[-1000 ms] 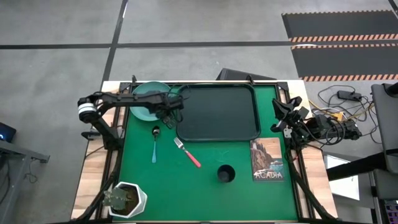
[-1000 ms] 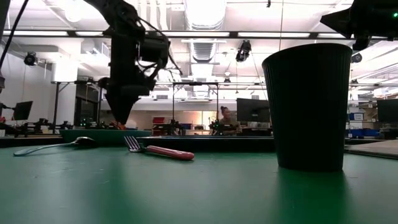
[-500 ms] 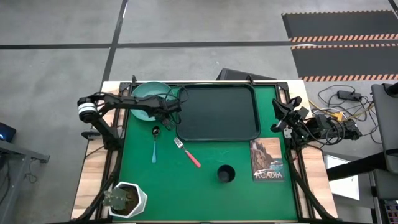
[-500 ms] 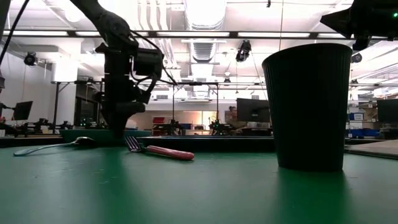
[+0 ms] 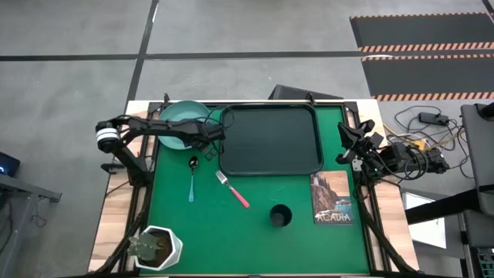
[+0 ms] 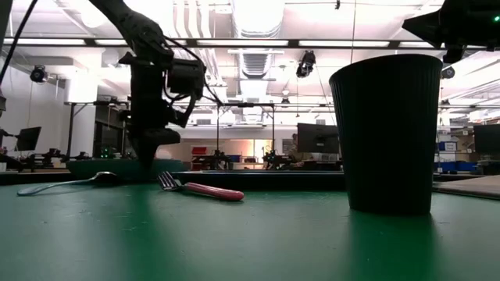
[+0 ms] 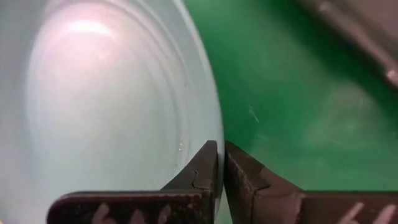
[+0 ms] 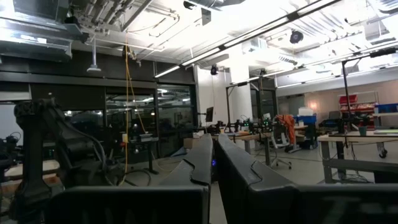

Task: Pick and place plate/cup/fork/spoon on tray
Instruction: Put the green plate on the black serving tray

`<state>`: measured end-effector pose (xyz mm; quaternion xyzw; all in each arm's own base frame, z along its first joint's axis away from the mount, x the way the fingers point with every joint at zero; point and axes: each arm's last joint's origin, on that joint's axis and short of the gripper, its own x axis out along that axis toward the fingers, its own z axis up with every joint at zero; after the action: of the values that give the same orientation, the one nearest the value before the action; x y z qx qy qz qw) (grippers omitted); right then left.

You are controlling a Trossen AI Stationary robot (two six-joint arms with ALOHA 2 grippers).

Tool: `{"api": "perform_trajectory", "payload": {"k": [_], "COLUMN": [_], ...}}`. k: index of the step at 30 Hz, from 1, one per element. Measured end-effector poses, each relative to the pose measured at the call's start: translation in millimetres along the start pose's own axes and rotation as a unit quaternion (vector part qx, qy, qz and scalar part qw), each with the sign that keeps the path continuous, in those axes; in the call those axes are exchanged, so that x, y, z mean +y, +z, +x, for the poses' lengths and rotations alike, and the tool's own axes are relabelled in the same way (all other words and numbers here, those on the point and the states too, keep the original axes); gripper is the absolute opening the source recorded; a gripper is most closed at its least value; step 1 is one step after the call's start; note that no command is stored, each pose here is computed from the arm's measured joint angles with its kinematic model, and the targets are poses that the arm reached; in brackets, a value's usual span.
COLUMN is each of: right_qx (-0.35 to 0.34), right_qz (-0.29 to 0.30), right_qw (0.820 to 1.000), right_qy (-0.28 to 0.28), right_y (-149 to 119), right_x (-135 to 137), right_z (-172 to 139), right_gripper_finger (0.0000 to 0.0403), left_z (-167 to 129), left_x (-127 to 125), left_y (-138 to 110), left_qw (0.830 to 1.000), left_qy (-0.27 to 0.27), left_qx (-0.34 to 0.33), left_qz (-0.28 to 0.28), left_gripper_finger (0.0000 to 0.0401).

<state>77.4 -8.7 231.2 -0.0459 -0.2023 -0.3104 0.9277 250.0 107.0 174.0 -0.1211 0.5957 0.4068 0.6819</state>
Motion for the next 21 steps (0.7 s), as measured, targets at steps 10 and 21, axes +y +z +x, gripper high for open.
{"api": "perform_trajectory", "payload": {"k": [10, 21], "right_qx": [0.000, 0.001], "right_qz": [-0.002, -0.002], "right_qw": [1.000, 1.000], "right_qy": [-0.001, -0.001], "right_y": [0, 0], "right_x": [0, 0], "right_z": [0, 0], "right_gripper_finger": [0.0009, 0.0009], "left_z": [-51, -104], "left_x": [-6, -42], "left_y": [15, 38], "left_qw": [0.994, 0.968], "left_qy": [0.049, -0.072], "left_qx": [-0.093, -0.235], "left_qz": [0.022, 0.049], "left_gripper_finger": [0.0001, 0.0000]}}
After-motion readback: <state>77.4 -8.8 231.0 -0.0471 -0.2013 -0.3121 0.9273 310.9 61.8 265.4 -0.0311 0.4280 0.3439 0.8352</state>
